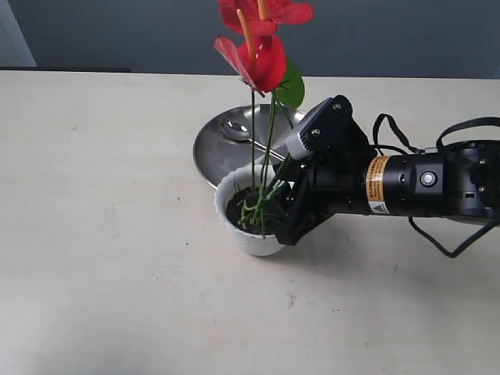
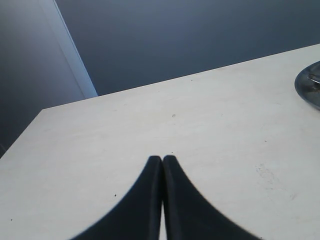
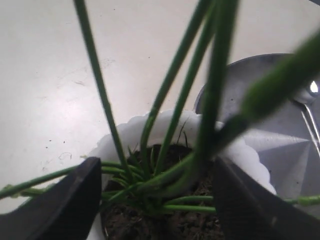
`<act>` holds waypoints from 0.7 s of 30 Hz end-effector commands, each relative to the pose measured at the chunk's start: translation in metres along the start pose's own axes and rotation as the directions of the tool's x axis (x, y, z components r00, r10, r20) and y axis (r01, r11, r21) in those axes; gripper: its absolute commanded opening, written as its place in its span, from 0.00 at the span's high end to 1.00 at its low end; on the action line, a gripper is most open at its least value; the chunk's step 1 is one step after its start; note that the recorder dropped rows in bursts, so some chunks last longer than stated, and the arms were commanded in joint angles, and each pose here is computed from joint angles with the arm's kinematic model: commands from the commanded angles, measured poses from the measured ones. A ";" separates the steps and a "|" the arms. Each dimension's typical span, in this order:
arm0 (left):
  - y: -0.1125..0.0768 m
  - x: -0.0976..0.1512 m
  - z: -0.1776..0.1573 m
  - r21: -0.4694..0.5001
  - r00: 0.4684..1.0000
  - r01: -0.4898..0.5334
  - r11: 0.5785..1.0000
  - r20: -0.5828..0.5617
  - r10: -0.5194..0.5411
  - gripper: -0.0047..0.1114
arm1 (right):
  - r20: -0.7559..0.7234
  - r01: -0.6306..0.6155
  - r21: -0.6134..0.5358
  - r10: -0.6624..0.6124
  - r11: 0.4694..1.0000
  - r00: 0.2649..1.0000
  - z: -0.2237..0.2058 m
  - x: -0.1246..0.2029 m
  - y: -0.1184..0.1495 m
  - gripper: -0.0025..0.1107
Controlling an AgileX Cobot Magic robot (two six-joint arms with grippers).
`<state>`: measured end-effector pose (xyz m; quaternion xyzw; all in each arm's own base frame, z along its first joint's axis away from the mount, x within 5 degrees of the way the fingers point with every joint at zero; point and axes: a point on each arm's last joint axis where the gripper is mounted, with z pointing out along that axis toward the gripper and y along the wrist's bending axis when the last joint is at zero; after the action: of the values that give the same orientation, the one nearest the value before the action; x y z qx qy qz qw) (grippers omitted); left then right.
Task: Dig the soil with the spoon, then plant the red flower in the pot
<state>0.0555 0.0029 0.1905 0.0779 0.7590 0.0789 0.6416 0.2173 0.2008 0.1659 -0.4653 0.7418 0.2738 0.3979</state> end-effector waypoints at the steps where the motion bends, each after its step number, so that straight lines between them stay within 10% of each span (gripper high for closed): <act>1: 0.000 -0.001 0.000 0.000 1.000 0.008 1.000 0.014 -0.008 0.96 | -0.083 0.024 0.023 -0.022 0.999 0.996 -0.001 0.012 -0.001 0.38; 21: 0.000 -0.001 0.000 0.000 1.000 0.008 1.000 0.014 -0.008 0.96 | -0.097 0.004 0.033 -0.001 0.999 0.995 -0.001 0.013 -0.002 0.38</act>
<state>0.0555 0.0029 0.1905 0.0779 0.7590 0.0789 0.6416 0.2172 0.2001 0.1662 -0.4589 0.7476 0.2737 0.3944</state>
